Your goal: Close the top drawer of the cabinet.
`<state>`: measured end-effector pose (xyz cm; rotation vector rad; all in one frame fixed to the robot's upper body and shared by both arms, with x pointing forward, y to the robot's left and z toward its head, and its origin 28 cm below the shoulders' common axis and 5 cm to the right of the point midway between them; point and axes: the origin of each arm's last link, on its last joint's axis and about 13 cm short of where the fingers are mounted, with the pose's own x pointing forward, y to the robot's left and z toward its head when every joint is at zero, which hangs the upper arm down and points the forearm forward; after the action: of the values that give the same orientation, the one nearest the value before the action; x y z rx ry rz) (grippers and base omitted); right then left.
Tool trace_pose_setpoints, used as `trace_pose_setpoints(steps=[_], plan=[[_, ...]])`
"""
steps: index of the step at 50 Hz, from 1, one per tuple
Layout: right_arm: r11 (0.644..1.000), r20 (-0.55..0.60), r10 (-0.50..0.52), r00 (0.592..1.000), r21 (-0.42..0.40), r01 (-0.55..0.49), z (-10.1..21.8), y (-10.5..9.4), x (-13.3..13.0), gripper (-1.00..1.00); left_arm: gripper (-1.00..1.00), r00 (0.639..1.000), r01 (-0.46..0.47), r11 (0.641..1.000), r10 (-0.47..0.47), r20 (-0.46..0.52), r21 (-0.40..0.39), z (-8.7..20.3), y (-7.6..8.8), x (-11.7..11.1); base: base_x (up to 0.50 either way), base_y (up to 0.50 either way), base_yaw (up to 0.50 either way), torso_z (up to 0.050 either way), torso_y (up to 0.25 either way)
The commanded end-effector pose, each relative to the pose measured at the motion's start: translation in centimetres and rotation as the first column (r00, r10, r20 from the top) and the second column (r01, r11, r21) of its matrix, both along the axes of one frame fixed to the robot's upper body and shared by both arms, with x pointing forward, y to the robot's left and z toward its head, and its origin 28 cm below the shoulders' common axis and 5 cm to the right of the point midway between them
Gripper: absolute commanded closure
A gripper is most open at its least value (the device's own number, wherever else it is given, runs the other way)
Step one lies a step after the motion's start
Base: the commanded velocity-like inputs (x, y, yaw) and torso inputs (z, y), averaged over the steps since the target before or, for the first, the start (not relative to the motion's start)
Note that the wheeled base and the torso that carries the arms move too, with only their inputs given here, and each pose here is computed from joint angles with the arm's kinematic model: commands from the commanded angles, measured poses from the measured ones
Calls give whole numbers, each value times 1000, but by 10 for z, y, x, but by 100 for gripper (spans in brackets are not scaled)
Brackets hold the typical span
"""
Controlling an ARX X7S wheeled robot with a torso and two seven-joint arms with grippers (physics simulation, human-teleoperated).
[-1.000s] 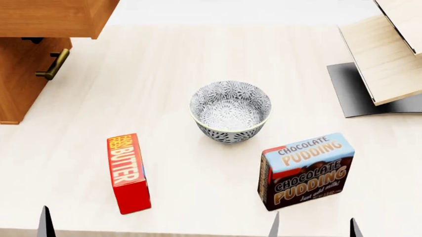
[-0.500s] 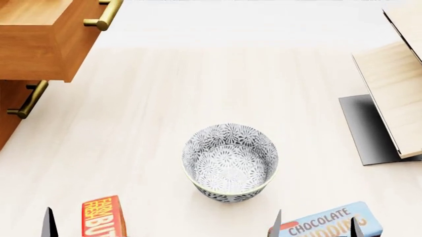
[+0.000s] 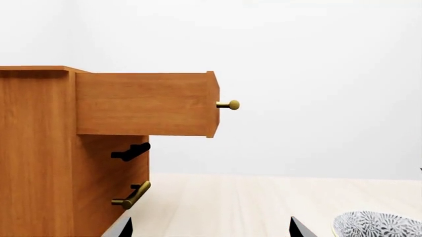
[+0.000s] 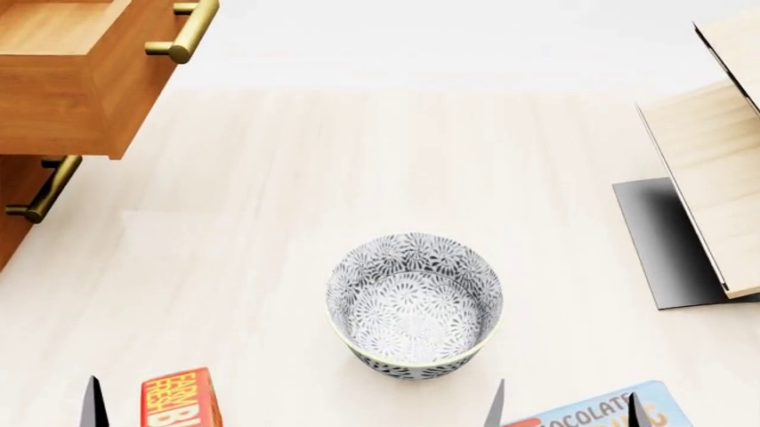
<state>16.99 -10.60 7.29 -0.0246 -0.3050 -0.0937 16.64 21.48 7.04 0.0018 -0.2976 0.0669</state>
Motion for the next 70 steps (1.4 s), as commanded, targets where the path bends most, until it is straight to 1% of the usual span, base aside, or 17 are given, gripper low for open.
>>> trace_pose_setpoints(steps=[1, 13, 39, 46, 59, 65, 67, 70], plan=[[1000, -4, -4, 1000, 2, 4, 0, 0, 1, -100, -100, 1000, 3, 1000, -3, -3, 3, -1, 0, 0, 0, 0, 0, 0, 0], [1000, 0, -3, 1000, 3, 3, -1, 0, 2, -100, -100, 1000, 3, 1000, -3, -5, 4, -2, 0, 1, 79, 0, 0, 0, 0], [1000, -6, -12, 1000, 4, 12, -3, 1, 1, -100, -100, 1000, 6, 1000, -6, -10, 11, -6, 0, 1, 465, -18, 0, 0, 0], [1000, -8, -9, 1000, 2, 9, -3, 1, 1, -100, -100, 1000, 4, 1000, -4, -13, 11, -7, 1, 2, 25, 0, 0, 0, 0], [1000, -12, -7, 1000, 1, 7, -4, 1, 2, -100, -100, 999, 30, 999, -30, -30, 20, -6, -1, 3, 0, 0, 0, 0, 0], [1000, -15, -4, 1000, 1, 4, -4, 1, 3, -100, -100, 999, 38, 998, -37, -22, 50, -1, -2, 2, 0, 0, 0, 0, 0], [1000, -16, -4, 1000, 0, 4, -4, 1, 2, -100, -100, 998, 57, 996, -55, -30, 66, 2, -2, 4, 0, 0, 0, 0, 0], [1000, -16, -3, 1000, 0, 3, -4, 1, 2, -100, -100, 998, 55, 995, -54, -15, 82, 5, -1, 4, 0, 0, 0, 0, 0]])
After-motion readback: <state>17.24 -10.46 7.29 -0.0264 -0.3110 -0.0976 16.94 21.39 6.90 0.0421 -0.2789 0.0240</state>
